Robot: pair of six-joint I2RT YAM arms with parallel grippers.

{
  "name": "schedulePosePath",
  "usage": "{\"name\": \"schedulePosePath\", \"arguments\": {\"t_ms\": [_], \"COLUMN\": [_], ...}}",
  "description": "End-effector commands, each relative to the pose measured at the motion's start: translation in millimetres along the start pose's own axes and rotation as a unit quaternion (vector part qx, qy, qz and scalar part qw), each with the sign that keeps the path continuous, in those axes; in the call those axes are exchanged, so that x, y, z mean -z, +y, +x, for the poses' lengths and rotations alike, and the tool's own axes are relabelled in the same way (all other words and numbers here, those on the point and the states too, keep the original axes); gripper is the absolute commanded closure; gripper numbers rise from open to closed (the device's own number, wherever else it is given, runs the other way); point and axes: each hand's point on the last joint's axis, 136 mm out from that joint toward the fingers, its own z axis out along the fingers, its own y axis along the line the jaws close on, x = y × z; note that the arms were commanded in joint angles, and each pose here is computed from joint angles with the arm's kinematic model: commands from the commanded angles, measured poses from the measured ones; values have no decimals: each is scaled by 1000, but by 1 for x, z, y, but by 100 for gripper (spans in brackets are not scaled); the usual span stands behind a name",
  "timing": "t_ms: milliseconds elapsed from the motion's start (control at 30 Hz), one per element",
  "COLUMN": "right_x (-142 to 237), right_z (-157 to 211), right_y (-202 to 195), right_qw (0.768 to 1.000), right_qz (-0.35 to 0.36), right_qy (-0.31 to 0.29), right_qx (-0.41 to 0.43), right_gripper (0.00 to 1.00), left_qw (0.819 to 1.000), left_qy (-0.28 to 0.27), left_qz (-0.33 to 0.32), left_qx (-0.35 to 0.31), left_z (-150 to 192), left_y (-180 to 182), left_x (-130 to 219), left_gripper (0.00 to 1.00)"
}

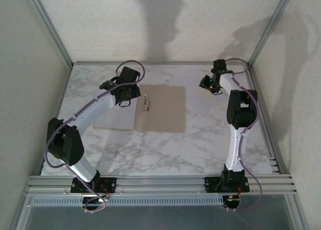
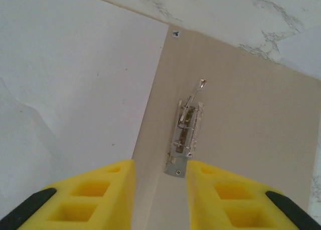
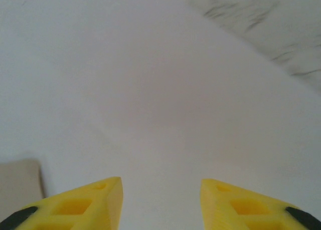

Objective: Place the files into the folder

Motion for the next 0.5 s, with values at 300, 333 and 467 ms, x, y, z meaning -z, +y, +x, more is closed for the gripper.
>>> {"name": "schedulePosePath", "arguments": {"t_ms": [300, 333, 467], "right_x": [-10, -9, -8], "right_z": [14, 17, 31], "right_y": [-28, -30, -44], "right_qw": [998, 998, 996], "right_qz": [48, 49, 51], "right_qy": [5, 7, 16], "right_qx": [-40, -43, -69], "right_gripper": [51, 52, 52], "left_qw": [999, 999, 999], "left_qy": [36, 37, 36], "left_qz": [16, 16, 12], "left_qx": [-14, -16, -19], "left_z": [18, 19, 18], "left_y": [-10, -11, -10], "left_x": [4, 5, 9], "left_gripper": [67, 66, 65]}}
